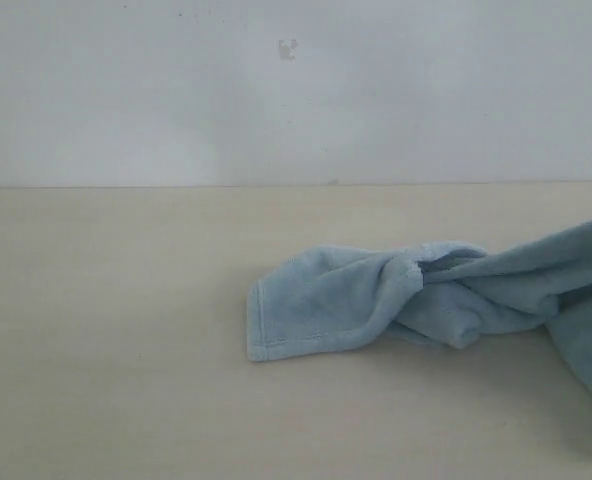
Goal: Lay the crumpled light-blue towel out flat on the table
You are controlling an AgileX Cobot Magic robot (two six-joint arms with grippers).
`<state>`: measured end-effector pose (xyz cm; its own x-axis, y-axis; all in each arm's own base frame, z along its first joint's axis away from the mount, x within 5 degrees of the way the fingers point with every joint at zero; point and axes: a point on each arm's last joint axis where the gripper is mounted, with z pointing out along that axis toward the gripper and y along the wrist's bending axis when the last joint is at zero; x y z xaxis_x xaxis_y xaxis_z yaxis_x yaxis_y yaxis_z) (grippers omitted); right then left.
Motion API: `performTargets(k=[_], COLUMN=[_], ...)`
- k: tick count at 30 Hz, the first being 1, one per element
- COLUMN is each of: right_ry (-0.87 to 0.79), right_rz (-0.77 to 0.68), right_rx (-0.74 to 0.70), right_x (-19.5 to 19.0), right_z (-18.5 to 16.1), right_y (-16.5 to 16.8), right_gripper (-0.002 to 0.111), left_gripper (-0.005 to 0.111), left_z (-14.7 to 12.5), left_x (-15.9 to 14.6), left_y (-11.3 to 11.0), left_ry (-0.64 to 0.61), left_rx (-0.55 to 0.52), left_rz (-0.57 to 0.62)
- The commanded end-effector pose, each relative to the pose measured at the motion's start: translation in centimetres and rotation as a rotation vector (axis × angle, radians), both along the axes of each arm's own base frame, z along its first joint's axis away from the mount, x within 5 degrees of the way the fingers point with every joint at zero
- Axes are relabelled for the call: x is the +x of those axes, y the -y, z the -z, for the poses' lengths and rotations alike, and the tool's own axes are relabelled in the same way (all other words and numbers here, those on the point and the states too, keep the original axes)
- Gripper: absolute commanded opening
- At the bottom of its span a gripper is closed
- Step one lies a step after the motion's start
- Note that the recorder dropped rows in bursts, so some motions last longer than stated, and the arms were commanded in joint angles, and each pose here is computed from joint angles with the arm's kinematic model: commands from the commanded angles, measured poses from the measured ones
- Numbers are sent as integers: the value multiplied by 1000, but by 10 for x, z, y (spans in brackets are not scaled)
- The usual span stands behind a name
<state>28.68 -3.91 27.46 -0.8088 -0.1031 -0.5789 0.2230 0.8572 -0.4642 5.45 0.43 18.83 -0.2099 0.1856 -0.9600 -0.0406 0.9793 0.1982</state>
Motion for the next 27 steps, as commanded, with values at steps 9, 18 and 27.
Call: performTargets(k=[9,18,27], right_ry=[90,175,102], right_rz=[131,-431,-730], right_rx=[268,360,350], right_x=[-12,-6,-32], right_z=[31,9,11], right_y=[36,-93,-168], right_gripper=[46,46,5], left_gripper=[4,4,4], left_z=[1,1,0], left_x=[0,0,0], left_y=[0,0,0], left_ry=[4,4,9], left_rx=[8,8,9], left_rz=[4,4,4])
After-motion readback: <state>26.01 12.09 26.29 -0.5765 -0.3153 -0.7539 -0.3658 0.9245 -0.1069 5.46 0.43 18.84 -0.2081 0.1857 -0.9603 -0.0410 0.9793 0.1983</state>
